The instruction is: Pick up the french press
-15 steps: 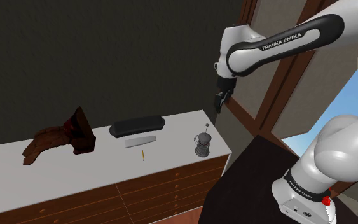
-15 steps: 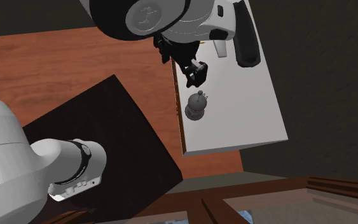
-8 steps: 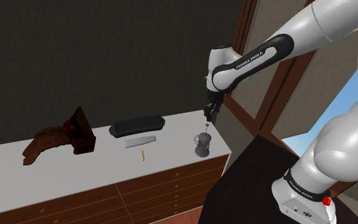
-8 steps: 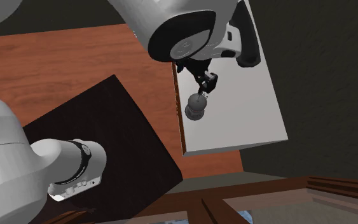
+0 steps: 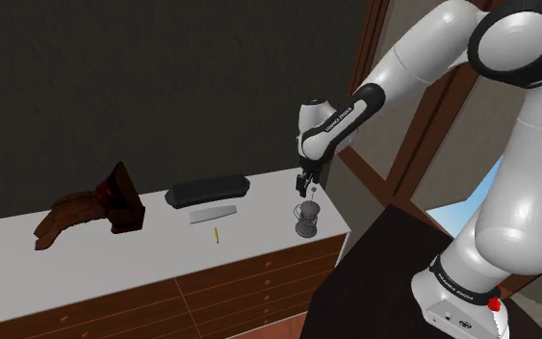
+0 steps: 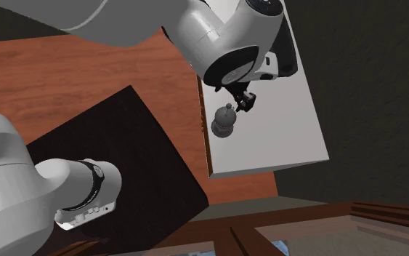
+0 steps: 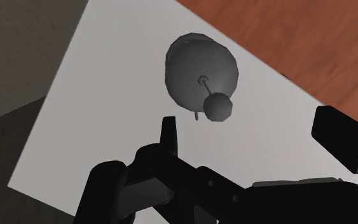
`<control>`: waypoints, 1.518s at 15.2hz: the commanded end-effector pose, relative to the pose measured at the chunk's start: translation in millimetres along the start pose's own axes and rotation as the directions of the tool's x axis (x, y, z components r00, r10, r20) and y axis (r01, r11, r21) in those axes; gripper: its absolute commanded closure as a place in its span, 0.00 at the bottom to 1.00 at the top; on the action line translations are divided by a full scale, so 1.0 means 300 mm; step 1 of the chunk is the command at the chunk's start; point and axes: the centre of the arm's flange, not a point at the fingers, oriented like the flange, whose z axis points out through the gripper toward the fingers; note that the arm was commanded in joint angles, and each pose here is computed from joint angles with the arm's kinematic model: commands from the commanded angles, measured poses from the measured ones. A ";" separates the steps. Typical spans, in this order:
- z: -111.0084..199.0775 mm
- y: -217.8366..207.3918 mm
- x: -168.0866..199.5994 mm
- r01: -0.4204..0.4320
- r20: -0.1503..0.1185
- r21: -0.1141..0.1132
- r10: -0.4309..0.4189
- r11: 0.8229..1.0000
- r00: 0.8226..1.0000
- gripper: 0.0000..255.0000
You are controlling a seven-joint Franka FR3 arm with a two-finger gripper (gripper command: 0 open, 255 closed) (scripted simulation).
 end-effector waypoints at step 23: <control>0.427 0.040 0.174 0.005 0.016 -0.010 -0.005 1.000 1.000 1.00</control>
